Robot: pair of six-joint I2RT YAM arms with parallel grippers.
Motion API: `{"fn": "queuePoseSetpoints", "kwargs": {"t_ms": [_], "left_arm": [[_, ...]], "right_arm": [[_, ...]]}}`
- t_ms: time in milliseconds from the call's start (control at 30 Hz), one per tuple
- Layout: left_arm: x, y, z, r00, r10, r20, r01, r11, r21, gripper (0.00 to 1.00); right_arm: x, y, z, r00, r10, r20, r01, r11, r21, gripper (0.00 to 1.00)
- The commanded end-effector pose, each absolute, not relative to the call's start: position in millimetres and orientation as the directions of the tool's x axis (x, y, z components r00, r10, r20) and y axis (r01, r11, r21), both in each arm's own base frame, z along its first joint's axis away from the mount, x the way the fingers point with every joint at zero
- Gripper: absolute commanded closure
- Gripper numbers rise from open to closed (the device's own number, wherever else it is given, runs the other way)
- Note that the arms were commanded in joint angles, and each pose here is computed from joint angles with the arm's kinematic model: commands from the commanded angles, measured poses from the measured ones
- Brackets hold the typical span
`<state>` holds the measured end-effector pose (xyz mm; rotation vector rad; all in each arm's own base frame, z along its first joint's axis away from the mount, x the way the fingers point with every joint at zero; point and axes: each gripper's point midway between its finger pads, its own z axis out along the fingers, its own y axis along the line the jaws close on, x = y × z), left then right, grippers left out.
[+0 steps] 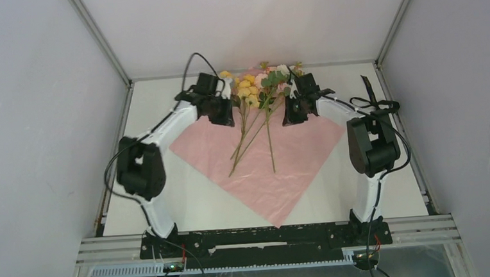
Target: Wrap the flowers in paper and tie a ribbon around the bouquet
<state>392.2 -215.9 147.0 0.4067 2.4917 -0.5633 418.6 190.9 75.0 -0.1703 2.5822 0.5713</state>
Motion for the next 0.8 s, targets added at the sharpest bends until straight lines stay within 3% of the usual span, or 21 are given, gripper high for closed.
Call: {"fn": "queuePoseSetpoints", "kwargs": {"t_ms": [0, 333, 767], "left_arm": [[409, -203, 104, -0.813, 0.288, -0.506, 0.405, 0.904, -0.137, 0.82], [399, -215, 32, -0.869, 0.333, -0.365, 0.393, 0.914, -0.101, 0.86], [374, -265, 27, -0.812, 0.457, -0.364, 0.536, 0.830, -0.153, 0.85]], "right_arm": [[407, 212, 64, -0.894, 0.044, -0.445, -0.187, 0.867, 0.462, 0.86], [379, 240, 28, -0.938, 0.018, -0.347, -0.183, 0.824, 0.537, 0.93], [356, 269, 20, -0.955, -0.018, -0.296, -0.202, 0.772, 0.603, 0.94]]}}
